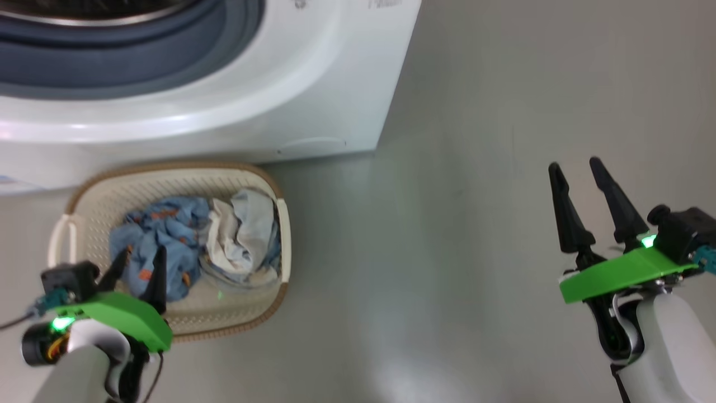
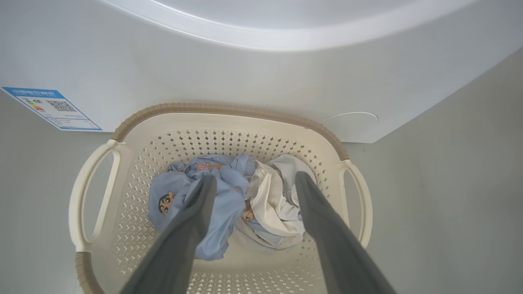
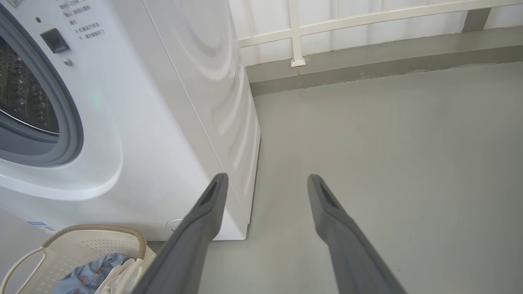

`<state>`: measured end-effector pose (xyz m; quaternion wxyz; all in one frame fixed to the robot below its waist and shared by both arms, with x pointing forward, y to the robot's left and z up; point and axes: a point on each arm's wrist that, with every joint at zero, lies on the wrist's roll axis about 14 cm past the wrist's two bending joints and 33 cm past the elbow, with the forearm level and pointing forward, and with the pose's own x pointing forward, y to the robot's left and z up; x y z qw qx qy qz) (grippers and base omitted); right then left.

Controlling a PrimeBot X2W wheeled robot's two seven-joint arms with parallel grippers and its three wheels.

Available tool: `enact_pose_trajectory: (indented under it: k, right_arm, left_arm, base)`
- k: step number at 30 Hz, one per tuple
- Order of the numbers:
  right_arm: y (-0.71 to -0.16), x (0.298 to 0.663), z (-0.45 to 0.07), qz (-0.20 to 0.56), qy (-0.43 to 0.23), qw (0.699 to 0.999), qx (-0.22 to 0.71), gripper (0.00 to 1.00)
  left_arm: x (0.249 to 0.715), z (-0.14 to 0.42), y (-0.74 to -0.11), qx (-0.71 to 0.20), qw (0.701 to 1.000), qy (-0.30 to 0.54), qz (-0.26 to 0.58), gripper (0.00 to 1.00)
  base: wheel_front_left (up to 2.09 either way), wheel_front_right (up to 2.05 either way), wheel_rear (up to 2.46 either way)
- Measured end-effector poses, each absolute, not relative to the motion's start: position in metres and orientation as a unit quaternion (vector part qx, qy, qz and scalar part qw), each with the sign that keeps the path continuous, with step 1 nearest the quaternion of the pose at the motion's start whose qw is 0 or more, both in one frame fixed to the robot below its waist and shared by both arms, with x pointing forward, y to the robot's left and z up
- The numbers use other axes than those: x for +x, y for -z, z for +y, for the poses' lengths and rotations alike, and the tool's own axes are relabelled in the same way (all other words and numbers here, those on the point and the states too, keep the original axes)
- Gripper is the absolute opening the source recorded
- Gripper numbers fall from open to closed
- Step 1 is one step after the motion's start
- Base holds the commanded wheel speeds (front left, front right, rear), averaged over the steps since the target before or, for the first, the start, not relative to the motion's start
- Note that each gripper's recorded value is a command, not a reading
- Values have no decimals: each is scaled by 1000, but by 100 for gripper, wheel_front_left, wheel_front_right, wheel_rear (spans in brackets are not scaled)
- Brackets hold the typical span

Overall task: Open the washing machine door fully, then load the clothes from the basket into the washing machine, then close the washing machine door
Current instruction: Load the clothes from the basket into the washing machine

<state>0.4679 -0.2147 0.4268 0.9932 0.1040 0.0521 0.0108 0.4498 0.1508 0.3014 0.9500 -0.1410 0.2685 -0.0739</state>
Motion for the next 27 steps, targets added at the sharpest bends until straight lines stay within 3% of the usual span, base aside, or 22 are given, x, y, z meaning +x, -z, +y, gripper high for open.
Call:
enact_pose_trajectory:
  k: [17, 27]
  right_arm:
    - [-376, 506, -211, 84, -11, 991, 99, 100]
    - [-347, 511, -212, 108, -11, 990, 94, 100]
  left_arm:
    - [471, 165, -207, -101, 913, 58, 391, 100]
    - [474, 164, -169, -68, 890, 77, 445, 100]
  base:
    - [0, 0, 0]
    - [0, 0, 0]
